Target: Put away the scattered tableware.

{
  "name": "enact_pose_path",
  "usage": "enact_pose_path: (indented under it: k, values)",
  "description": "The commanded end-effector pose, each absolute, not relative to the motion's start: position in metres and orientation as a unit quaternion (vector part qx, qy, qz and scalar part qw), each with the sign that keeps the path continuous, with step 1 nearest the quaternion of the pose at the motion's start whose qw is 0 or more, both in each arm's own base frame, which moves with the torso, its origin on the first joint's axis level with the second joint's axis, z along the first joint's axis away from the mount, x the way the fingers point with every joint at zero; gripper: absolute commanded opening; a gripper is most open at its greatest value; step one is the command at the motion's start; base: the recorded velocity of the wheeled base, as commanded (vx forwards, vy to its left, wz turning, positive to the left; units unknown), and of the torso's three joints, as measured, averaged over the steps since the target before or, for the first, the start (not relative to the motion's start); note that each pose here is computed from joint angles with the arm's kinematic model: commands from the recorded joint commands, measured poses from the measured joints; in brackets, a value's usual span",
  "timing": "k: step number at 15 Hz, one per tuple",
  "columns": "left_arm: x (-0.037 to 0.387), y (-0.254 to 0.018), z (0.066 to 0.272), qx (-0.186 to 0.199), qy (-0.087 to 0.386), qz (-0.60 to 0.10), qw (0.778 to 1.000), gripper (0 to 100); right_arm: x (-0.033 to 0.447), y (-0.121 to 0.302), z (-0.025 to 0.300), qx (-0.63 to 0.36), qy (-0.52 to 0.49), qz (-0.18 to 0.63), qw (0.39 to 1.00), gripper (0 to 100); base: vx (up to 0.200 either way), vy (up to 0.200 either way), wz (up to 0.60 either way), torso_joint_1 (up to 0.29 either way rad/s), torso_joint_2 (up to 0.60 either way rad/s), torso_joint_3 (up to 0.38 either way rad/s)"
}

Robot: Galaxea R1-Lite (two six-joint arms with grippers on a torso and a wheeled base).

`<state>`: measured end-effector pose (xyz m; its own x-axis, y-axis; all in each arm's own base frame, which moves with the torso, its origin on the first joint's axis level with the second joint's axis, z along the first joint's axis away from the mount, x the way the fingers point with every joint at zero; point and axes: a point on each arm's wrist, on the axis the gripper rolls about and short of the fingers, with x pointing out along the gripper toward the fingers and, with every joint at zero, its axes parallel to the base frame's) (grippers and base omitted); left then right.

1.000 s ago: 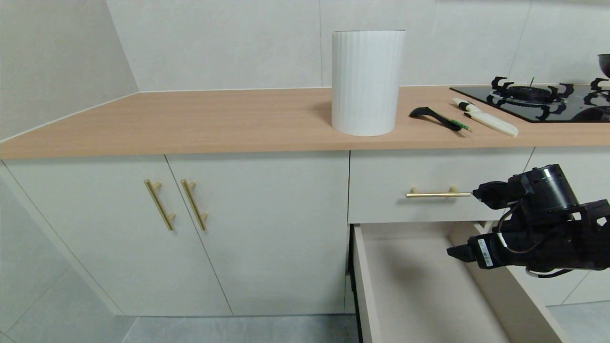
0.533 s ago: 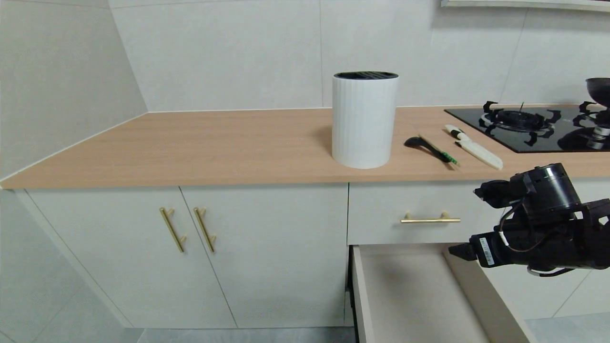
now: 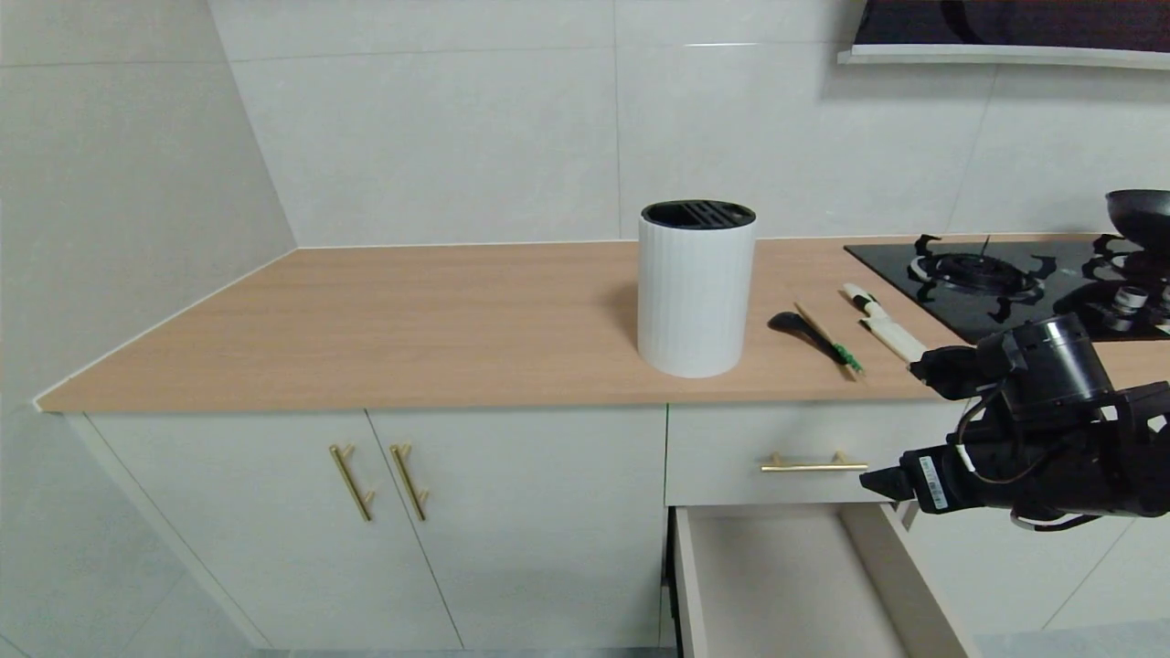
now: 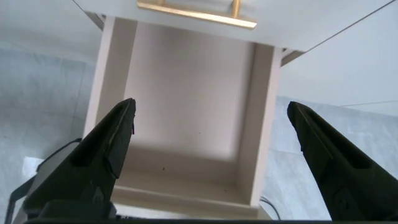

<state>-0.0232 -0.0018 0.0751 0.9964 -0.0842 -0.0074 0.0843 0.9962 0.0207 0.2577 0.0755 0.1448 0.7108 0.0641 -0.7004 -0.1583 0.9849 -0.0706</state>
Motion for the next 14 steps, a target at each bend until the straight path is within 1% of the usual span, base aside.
enact_pose_path:
  k: [1,2,4,9,11,14]
  values:
    - [-0.023,-0.002,0.075,0.011,0.004,-0.042,0.999,100,0.258,0.076,0.145,-0.063,0.375,0.06,0.923,100,0.0,0.0,0.0,0.222,-0.5,-0.276]
    - [-0.023,-0.002,0.075,0.011,0.004,-0.042,0.999,100,0.258,0.076,0.145,-0.063,0.376,0.061,0.923,100,0.0,0.0,0.0,0.222,-0.51,-0.276]
    - [-0.023,-0.002,0.075,0.011,0.004,-0.042,0.999,100,0.257,0.076,0.146,-0.062,0.373,0.062,0.923,100,0.0,0.0,0.0,0.105,-0.24,-0.134]
    - [-0.023,-0.002,0.075,0.011,0.004,-0.042,0.999,100,0.26,0.077,0.155,-0.059,0.354,0.065,0.931,100,0.0,0.0,0.0,0.015,-0.03,-0.017]
    - [-0.023,-0.002,0.075,0.011,0.004,-0.042,0.999,100,0.275,0.081,0.16,-0.054,0.335,0.067,0.938,100,0.0,0.0,0.0,0.0,0.0,0.0]
    - [-0.023,-0.002,0.075,0.011,0.004,-0.042,0.999,100,0.32,0.094,0.161,-0.045,0.314,0.062,0.946,100,0.0,0.0,0.0,0.0,0.0,0.0]
